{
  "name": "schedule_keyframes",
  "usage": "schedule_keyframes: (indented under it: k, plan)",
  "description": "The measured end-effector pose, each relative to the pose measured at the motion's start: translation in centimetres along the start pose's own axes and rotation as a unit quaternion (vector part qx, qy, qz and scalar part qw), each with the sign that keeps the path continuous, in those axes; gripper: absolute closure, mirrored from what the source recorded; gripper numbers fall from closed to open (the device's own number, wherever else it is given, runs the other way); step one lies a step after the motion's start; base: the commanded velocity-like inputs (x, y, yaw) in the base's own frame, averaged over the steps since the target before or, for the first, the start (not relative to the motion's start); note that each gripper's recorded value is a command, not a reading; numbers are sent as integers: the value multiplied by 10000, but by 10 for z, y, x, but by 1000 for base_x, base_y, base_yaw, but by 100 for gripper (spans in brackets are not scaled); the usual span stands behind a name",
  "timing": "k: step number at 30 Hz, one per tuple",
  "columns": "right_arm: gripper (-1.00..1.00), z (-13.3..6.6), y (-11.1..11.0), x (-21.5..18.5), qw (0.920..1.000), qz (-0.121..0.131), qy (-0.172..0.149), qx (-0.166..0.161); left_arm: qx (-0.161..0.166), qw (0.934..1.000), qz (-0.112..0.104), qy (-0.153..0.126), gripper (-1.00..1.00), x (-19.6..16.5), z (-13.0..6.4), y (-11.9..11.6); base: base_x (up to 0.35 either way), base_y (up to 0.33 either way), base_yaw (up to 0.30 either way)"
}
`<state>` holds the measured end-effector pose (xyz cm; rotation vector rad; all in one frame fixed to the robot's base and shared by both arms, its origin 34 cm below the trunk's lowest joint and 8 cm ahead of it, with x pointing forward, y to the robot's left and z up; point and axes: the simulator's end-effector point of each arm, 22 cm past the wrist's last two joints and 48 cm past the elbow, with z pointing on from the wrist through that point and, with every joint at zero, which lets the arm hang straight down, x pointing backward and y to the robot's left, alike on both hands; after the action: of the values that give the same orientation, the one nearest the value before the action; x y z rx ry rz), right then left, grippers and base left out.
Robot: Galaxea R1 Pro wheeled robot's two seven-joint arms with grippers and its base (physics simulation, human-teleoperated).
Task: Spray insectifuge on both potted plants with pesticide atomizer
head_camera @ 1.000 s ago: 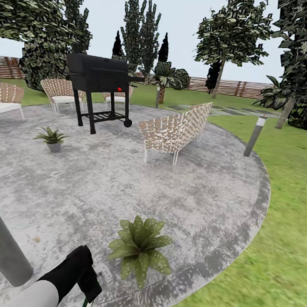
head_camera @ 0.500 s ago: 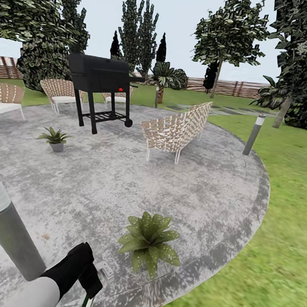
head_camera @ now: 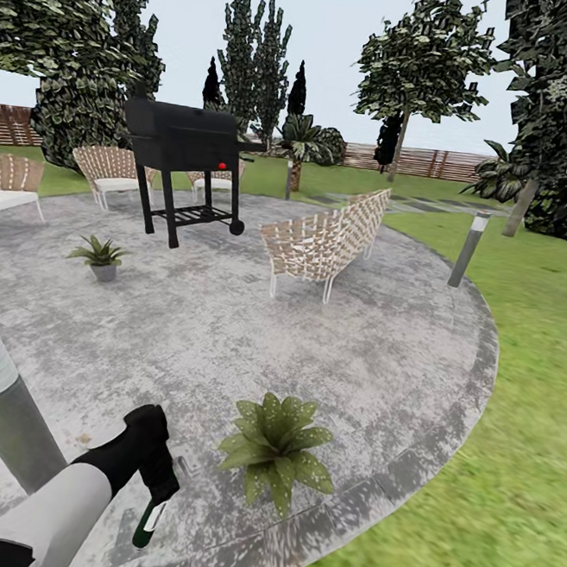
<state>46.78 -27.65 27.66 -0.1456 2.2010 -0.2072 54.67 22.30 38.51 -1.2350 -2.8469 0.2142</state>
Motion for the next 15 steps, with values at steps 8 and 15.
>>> schedule_keyframes:
  k: [8, 15]
  plan:
    - [-100, 0, 0, 0, 10000, 0, 0, 4, 3, 10000, 65, 17, 100, -4, 0, -4, 245, 164, -172]
    - [-100, 0, -1, 0, 10000, 2, 1, 6, 407, 9960, 617, 504, 100, 7, 2, -33, 17, 12, -178]
